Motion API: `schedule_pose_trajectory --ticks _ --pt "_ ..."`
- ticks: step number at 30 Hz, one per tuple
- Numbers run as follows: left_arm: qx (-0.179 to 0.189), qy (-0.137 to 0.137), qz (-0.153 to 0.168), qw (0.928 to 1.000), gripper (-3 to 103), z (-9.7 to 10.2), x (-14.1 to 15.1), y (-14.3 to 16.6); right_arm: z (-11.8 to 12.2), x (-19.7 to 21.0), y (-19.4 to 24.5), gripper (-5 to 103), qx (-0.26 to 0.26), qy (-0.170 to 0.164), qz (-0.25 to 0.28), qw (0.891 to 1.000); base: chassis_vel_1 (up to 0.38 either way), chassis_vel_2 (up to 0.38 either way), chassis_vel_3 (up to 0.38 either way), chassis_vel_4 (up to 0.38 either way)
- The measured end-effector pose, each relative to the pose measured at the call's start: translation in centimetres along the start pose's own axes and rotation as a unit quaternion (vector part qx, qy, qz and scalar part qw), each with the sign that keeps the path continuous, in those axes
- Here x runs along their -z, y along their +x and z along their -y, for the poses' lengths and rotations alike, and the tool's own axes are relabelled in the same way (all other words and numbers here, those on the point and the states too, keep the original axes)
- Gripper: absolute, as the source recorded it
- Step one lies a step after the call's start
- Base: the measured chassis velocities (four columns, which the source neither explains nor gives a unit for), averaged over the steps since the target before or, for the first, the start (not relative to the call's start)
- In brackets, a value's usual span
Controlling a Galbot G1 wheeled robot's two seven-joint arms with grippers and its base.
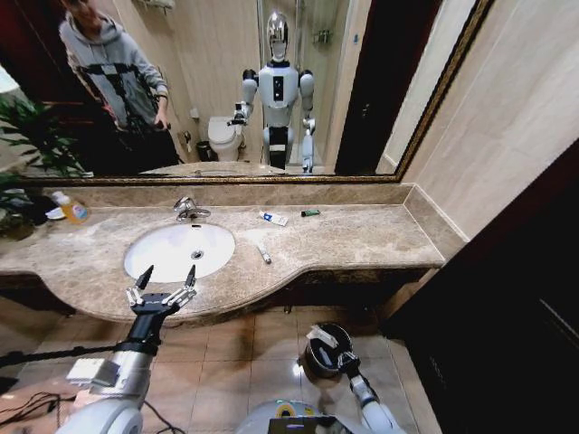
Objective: Pick up the trash from the sink and place it in the trash bin.
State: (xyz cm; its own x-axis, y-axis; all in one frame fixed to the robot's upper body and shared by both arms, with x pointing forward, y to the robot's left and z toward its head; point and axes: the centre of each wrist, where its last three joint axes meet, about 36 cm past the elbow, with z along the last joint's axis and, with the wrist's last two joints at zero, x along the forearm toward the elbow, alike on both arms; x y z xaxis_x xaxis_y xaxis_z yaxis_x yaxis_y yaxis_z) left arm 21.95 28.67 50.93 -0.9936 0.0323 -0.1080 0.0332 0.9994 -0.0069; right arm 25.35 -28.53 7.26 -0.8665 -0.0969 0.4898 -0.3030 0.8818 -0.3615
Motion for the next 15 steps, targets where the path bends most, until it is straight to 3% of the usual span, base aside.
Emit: schedule_pose_trajectory --ticks 9,15 --pt "0.0 0.0 0.0 1.0 100 0.0 0.0 0.0 1.3 -1.1 -2.3 0 0.027 0.029 -0.025 0.999 0.0 0.0 0.0 0.0" --pt "0.0 0.0 0.0 1.0 100 0.0 0.0 0.0 1.3 -1.0 -2.6 27 0.026 0.032 -0.032 0.999 0.0 0.0 0.0 0.0"
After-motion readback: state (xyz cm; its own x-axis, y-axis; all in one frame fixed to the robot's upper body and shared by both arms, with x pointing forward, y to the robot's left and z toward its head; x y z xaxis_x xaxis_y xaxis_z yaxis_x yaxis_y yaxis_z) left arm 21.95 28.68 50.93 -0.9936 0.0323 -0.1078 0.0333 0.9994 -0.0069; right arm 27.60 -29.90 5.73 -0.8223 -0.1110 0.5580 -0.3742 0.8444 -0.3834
